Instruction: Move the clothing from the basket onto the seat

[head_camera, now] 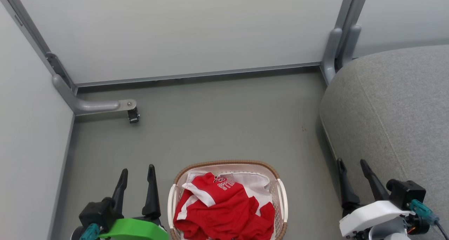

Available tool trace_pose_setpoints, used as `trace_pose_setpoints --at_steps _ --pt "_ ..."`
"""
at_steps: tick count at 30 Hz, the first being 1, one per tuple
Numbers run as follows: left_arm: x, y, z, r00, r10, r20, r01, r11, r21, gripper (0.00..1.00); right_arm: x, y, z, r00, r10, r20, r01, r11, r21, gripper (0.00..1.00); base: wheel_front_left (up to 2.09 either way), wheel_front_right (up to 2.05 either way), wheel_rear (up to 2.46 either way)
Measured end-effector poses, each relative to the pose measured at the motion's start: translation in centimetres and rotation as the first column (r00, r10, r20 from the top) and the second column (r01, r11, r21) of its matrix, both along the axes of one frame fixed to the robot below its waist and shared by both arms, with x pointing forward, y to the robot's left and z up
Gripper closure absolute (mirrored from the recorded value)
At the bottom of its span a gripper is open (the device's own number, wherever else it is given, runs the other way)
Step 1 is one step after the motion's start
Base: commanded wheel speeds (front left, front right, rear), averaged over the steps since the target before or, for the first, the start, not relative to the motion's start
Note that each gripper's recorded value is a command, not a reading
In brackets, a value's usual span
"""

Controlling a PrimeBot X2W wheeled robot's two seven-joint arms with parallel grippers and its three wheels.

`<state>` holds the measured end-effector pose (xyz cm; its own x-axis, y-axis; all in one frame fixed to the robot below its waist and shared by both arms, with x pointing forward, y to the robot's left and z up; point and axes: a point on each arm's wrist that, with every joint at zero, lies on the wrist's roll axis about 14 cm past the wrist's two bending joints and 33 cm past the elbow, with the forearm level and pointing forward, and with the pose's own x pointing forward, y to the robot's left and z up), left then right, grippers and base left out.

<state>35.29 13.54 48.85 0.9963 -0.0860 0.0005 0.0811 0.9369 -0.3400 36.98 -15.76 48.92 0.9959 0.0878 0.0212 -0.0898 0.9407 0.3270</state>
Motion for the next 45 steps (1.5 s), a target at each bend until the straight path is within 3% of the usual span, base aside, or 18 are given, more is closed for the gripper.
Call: trace_pose_setpoints --at_steps 21,45 --pt "-0.8 -1.3 -1.5 0.999 -0.04 -0.017 0.042 0.994 0.102 0.0 -0.1 0.6 0.2 0.999 0.036 0.036 -0.03 0.988 -0.151 0.0 0.0 0.0 0.0" --pt "-1.0 -1.3 -2.5 0.998 -0.041 -0.049 0.046 0.993 0.106 0.0 0.0 0.5 0.0 0.999 0.033 0.03 -0.028 0.988 -0.153 0.0 0.0 0.0 0.0"
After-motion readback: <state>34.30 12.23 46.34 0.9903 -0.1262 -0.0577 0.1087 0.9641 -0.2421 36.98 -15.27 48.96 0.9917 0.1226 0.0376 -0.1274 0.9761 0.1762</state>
